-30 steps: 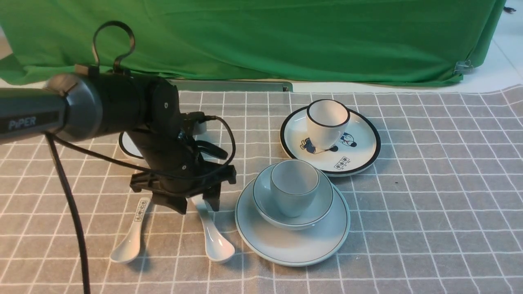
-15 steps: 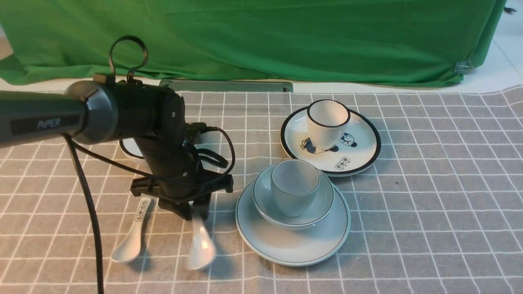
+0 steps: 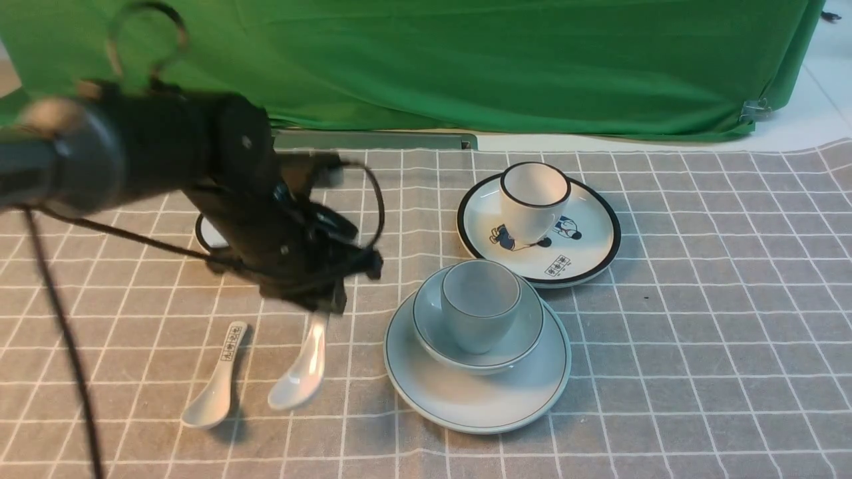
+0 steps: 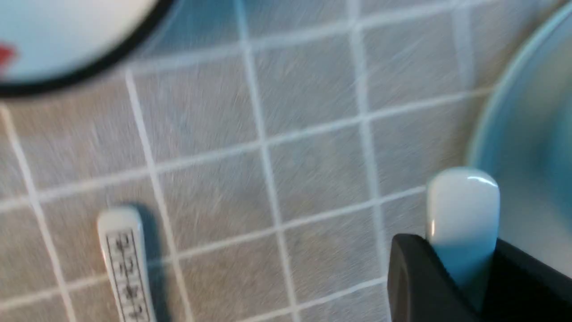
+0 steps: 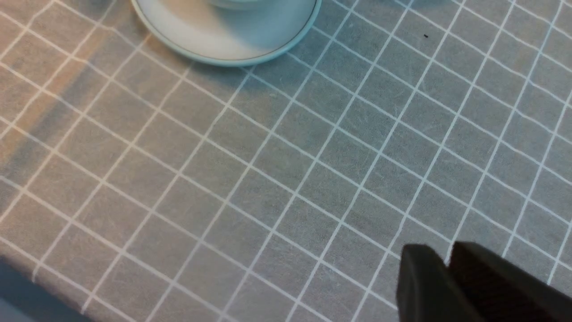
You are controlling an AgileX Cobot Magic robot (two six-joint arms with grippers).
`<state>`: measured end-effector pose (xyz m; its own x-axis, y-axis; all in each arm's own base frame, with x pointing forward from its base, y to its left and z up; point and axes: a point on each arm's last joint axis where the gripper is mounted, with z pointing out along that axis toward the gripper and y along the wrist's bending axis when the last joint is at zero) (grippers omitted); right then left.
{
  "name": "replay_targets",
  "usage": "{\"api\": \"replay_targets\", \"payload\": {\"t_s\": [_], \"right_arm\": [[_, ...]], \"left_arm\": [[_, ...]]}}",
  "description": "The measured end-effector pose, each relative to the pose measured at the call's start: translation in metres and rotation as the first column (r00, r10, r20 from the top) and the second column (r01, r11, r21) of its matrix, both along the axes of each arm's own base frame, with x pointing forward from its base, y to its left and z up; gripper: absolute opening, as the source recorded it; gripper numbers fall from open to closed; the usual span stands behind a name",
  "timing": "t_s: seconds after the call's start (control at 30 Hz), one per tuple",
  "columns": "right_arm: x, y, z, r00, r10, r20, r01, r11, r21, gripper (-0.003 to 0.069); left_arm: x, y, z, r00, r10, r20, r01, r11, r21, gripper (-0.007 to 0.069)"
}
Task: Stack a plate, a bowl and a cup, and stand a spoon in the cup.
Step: Use the left arm to put the blue soup spoon into the blue teacup in the middle
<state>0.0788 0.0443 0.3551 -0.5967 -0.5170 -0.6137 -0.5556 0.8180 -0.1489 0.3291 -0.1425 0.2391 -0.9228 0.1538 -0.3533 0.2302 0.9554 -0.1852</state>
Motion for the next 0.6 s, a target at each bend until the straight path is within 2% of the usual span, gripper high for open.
{"api": "replay_targets", "payload": {"t_s": [0.1,0.17,0.2,0.33,0.37,0.4,0.5,0.6], "right_arm": [[0.0,0.0,0.0,1.0,0.0,-0.001,0.0,1.0,-0.001,0.0128],[0.0,0.0,0.0,1.0,0.0,-0.001,0.0,1.0,-0.001,0.0129],[0.0,0.0,0.0,1.0,0.0,0.0,0.0,1.0,-0.001,0.013],[0.0,0.0,0.0,1.0,-0.009,0.0,0.009,1.0,0.001,0.0137],[0.0,0.0,0.0,1.0,-0.011,-0.001,0.011,1.0,0.003,0.0137],[0.0,0.0,0.0,1.0,-0.02,-0.003,0.02,1.0,0.009,0.0137],[0.0,0.0,0.0,1.0,-0.027,-0.005,0.028,1.0,0.013,0.0139],[0.0,0.0,0.0,0.999,-0.031,-0.006,0.032,0.999,0.016,0.0139]], "left_arm": [[-0.013,-0.006,0.026,0.983,-0.054,0.178,0.062,0.997,-0.038,0.012],[-0.027,-0.013,0.042,0.935,-0.084,0.344,0.116,0.99,-0.075,0.012],[-0.038,-0.021,0.046,0.887,-0.105,0.45,0.162,0.983,-0.09,0.012],[-0.061,-0.039,0.055,0.646,-0.026,0.763,0.24,0.956,-0.171,0.012],[-0.063,-0.039,0.052,0.636,-0.027,0.771,0.244,0.955,-0.168,0.012],[-0.067,-0.044,0.053,0.533,0.022,0.846,0.272,0.942,-0.195,0.012],[-0.071,-0.052,0.048,0.403,0.089,0.911,0.345,0.907,-0.241,0.012],[-0.068,-0.063,0.043,0.332,0.129,0.934,0.432,0.86,-0.272,0.012]]}}
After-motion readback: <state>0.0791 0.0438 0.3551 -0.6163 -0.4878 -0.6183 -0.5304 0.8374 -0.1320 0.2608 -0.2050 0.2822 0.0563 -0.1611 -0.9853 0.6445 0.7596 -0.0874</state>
